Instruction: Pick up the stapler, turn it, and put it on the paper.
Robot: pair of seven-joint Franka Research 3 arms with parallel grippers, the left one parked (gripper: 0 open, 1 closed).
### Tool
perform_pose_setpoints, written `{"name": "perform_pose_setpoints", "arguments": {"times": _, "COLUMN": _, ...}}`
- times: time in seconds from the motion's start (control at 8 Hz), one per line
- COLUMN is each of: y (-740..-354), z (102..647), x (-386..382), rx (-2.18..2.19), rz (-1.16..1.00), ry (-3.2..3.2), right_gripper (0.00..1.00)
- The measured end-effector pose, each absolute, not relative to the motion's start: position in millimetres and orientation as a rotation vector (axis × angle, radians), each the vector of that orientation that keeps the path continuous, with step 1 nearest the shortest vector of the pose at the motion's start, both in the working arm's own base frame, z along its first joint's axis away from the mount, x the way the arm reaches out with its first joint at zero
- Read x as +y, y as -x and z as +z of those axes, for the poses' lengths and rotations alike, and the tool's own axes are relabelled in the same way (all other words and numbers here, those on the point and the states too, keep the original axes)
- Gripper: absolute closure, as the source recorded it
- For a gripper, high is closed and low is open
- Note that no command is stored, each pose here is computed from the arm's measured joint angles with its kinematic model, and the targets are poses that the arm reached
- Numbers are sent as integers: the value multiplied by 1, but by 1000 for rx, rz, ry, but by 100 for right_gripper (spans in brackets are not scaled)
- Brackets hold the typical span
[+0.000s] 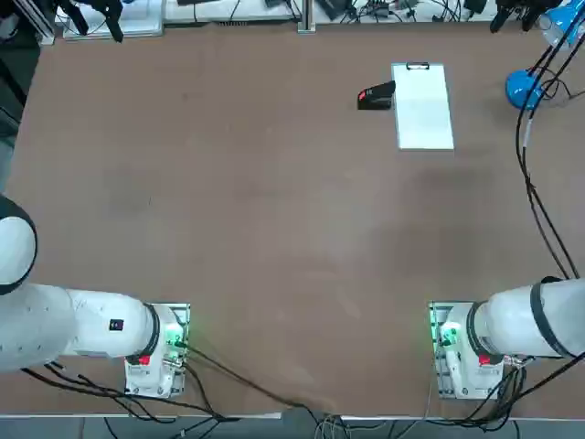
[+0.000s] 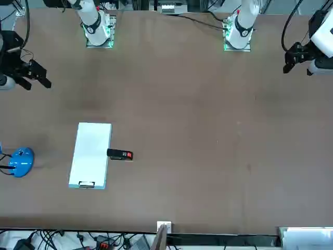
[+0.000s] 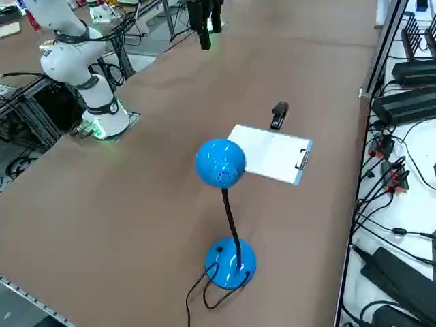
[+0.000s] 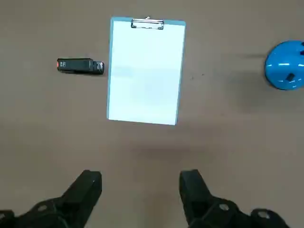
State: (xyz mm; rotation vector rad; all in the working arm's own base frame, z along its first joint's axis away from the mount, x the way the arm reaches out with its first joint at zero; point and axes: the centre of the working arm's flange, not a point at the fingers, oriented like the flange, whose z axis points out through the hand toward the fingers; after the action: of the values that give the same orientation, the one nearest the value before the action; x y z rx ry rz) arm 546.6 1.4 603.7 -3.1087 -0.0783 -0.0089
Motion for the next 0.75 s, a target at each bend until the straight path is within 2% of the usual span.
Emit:
{"name": "perform_pose_setpoints", "arguments": {"times": 0.5, "y": -548, "z": 601, "x": 6, "rx": -53, "rz": -1, "ry": 3111, "right_gripper": 0}}
{"name": "perform_pose_setpoints", "arguments": {"times": 0.75, "y": -557, "z": 588, "x": 22, "rx": 214, "rz": 13, "ry": 3104, "right_gripper": 0}}
